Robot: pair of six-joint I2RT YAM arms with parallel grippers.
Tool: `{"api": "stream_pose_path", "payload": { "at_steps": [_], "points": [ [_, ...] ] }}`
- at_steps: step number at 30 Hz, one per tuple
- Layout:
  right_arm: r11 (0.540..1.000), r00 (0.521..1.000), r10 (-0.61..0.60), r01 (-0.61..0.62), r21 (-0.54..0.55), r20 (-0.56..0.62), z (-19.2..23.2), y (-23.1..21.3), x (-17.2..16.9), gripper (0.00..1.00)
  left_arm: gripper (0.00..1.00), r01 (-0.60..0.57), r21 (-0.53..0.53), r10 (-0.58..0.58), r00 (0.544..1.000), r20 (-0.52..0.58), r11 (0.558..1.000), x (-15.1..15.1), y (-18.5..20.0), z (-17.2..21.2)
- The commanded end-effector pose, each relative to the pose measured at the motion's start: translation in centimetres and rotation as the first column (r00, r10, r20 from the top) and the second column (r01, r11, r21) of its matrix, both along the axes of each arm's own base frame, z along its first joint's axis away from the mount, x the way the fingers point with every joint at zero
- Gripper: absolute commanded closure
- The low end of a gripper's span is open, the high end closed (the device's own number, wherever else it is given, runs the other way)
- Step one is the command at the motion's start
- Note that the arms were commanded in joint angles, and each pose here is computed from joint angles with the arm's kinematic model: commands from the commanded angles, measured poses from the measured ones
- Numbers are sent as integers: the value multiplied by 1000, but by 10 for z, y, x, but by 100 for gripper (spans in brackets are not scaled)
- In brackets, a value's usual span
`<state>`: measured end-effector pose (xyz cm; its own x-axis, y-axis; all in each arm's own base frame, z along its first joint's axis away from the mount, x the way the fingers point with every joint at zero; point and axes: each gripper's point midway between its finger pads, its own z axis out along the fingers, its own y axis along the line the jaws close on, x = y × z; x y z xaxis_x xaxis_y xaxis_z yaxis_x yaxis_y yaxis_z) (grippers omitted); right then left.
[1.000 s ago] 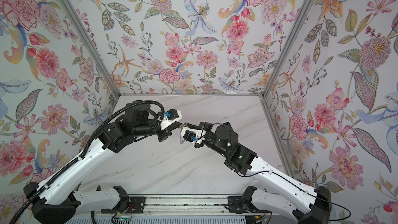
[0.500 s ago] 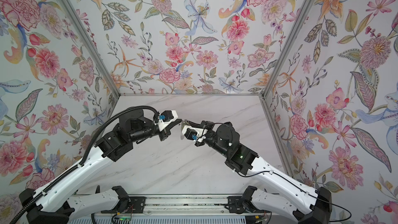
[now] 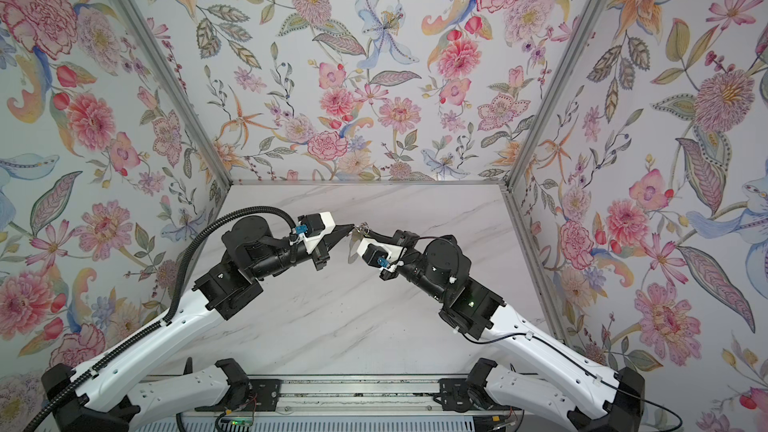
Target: Remove the keys from the keyring
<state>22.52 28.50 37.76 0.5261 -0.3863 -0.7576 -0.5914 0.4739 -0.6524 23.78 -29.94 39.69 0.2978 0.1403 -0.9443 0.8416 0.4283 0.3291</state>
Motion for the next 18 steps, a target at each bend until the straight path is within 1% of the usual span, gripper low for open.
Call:
{"api": "stream_pose_path", "payload": {
  "at_steps": [1, 4, 8, 12, 18],
  "points": [
    [1000, 999, 27, -26, 4, -37, -11, 1, -4, 100, 100, -7, -168, 22, 996, 89, 986, -6, 11, 48],
    [1000, 999, 24, -24, 6, -43, -13, 1, -3, 100, 100, 26, -184, -9, 996, 90, 983, -12, 8, 51],
    [1000, 999, 23, -22, 11, -44, -13, 0, -3, 100, 100, 38, -193, -24, 997, 76, 981, -13, 8, 51],
    [1000, 998, 8, -7, 12, -60, -17, -4, 2, 100, 100, 80, -243, -62, 995, 81, 967, -23, 9, 61],
    [998, 997, 34, -30, 51, -65, -9, -8, -6, 100, 100, 70, -265, -57, 997, 59, 962, -21, 9, 60]
  ]
}}
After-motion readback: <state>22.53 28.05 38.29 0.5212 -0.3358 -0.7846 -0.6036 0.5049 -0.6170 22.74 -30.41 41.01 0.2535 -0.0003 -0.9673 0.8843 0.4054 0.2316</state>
